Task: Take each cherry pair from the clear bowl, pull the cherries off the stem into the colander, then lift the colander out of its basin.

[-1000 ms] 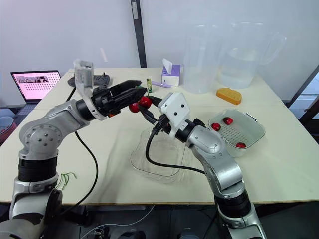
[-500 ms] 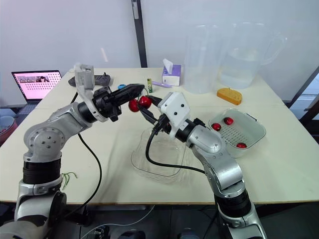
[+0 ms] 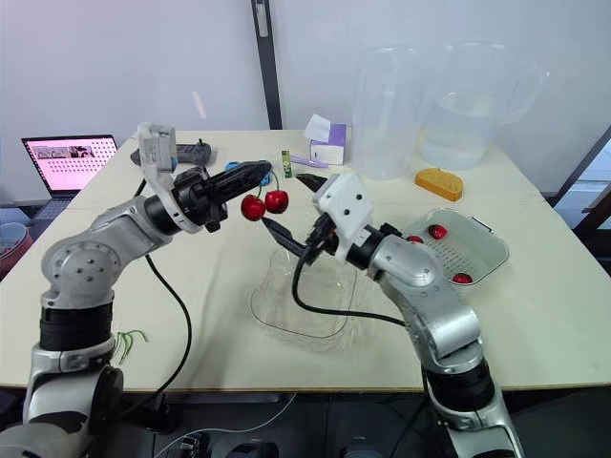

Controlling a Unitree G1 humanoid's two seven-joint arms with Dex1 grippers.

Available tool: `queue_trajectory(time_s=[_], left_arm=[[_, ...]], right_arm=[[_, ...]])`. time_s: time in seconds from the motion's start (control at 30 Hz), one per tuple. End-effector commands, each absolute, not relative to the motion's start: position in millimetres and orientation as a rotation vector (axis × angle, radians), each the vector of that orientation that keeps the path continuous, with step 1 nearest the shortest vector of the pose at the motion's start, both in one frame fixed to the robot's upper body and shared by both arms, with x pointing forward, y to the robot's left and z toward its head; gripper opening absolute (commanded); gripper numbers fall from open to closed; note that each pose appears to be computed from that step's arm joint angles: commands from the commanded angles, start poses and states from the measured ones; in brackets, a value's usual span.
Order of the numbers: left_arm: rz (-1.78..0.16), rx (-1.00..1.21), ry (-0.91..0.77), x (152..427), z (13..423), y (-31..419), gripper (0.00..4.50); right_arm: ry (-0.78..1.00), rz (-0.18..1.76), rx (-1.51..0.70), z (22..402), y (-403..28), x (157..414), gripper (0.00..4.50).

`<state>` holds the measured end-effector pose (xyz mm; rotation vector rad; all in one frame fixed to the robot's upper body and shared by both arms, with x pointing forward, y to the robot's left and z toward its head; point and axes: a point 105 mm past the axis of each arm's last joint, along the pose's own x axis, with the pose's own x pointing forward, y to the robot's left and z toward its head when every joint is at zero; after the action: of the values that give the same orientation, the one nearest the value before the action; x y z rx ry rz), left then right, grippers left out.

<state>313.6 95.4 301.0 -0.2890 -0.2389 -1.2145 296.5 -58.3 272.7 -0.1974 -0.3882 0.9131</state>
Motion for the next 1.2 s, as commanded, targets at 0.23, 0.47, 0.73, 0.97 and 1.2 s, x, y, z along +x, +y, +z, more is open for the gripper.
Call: queue_trajectory(time_s=[0.23, 0.47, 0.73, 0.97, 1.2], left_arm=[[-1.301, -0.204, -0.241, 297.6, 308.2, 98.5, 0.0], [-1.32, -0.203, -0.236, 292.9, 307.4, 94.6, 0.0], [-1.322, -0.209, -0.237, 293.3, 309.1, 92.6, 0.0], [-1.34, -0.195, -0.216, 291.0, 306.4, 90.1, 0.0], [-1.35, -0.188, -0.215, 292.2, 307.8, 87.1, 0.0]], right_arm=[[-0.137, 1.194, 0.03, 273.4, -71.9, 272.8, 4.47], [-0.115, 1.175, 0.152, 280.2, -60.2, 280.5, 4.47], [-0.051, 1.197, 0.191, 273.2, -46.8, 280.3, 4.47], [-0.058, 1.191, 0.23, 273.3, -42.7, 279.9, 2.61], [-0.057, 1.182, 0.231, 272.7, -42.6, 280.2, 2.61]])
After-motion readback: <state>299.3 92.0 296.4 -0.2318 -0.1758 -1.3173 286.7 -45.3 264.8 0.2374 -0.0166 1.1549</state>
